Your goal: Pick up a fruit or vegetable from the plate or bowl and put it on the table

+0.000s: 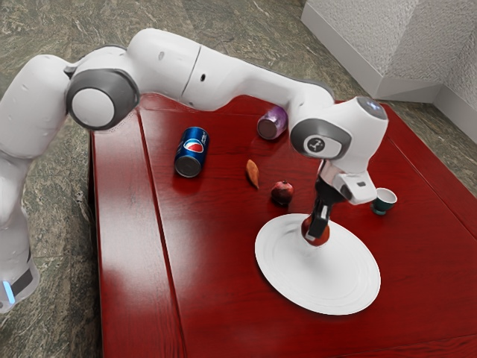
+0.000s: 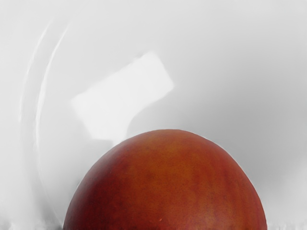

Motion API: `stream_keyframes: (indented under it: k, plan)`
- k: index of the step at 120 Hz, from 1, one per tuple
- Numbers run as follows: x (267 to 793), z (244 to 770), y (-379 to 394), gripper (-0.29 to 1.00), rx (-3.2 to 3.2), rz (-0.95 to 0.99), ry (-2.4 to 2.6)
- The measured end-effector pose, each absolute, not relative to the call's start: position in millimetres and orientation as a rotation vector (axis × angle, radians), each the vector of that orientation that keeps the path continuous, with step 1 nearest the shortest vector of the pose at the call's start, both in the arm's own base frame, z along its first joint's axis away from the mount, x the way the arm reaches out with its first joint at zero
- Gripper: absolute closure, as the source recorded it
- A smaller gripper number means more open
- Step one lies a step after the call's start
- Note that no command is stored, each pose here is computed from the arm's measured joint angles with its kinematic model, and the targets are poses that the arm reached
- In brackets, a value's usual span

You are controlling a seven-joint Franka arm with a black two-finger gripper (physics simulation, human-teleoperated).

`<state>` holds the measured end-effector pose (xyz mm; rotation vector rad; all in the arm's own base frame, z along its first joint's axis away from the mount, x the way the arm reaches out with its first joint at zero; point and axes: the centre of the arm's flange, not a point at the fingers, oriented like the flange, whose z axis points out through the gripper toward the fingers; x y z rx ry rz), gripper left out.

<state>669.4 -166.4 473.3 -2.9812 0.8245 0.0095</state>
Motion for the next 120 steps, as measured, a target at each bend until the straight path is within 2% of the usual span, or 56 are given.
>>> stream_keyframes:
  k: [10,17,23,33,40,74,99,109,120]
  plan:
    - [670,547,-137,0.48,-2.92,-0.177,0.751]
    - [676,586,-81,0.47,-2.895,-0.26,0.62]
    - [685,599,-20,0.46,-2.889,-0.282,0.491]
    - [699,575,56,0.46,-2.901,-0.221,0.352]
    - [710,548,80,0.48,-2.919,-0.169,0.32]
    - [720,498,116,0.48,-2.95,-0.062,0.296]
    - [720,493,126,0.48,-2.951,-0.046,0.292]
    - [720,491,129,0.27,-2.954,-0.04,0.295]
    - [720,490,127,0.14,-2.961,-0.036,0.306]
